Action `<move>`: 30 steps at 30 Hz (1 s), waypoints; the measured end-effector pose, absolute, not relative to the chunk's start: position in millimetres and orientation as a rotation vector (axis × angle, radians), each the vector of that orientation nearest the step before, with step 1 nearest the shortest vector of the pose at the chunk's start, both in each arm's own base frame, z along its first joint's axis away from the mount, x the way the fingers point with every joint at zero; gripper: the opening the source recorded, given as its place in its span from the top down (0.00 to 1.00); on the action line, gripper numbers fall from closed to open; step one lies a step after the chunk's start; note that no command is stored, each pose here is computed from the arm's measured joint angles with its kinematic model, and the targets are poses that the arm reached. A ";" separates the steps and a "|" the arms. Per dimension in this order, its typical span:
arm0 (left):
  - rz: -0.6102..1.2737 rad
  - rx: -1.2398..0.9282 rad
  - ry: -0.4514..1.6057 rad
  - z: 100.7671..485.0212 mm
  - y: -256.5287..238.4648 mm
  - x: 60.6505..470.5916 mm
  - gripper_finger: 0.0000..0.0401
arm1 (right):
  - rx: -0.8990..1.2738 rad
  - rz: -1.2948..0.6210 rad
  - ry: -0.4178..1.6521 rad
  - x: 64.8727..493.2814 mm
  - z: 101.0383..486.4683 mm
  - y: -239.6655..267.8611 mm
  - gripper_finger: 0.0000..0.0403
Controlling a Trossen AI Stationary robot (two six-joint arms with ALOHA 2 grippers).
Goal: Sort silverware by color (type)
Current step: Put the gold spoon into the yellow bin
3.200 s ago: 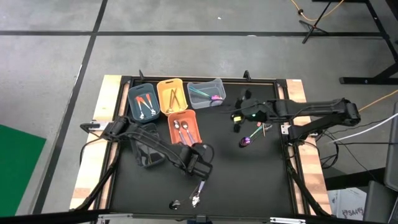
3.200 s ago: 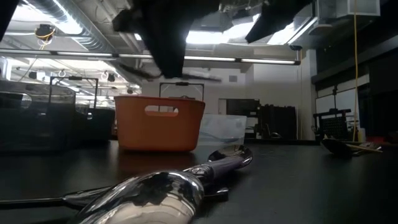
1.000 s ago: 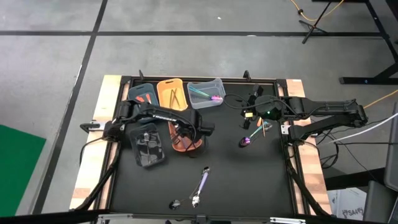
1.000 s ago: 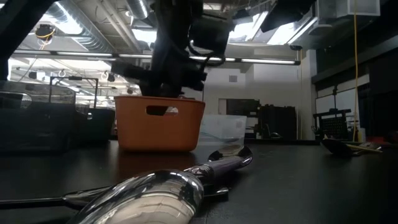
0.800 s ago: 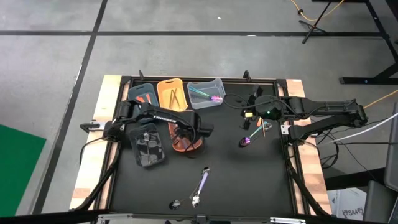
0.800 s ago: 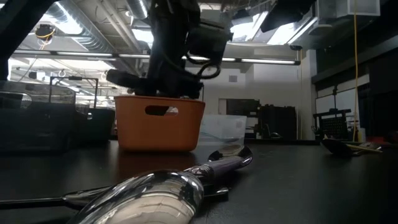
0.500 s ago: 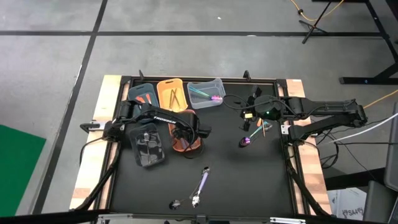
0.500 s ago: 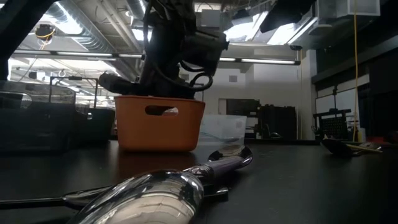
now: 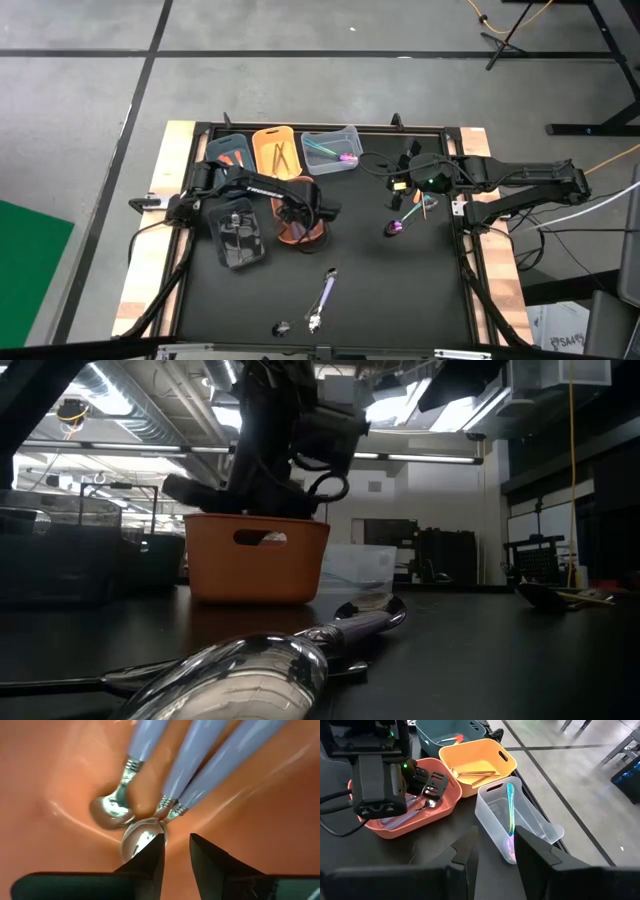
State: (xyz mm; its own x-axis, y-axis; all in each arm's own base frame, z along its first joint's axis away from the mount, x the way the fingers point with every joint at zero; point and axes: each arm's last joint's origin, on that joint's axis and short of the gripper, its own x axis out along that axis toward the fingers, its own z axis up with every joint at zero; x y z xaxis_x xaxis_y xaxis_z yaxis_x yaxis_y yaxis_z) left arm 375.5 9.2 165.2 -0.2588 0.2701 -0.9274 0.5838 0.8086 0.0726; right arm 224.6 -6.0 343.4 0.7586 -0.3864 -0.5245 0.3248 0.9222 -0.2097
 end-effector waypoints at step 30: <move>0.141 0.314 1.374 343.7 30.2 355.6 0.79 | 0.083 -0.776 0.813 185.3 330.9 -67.0 0.73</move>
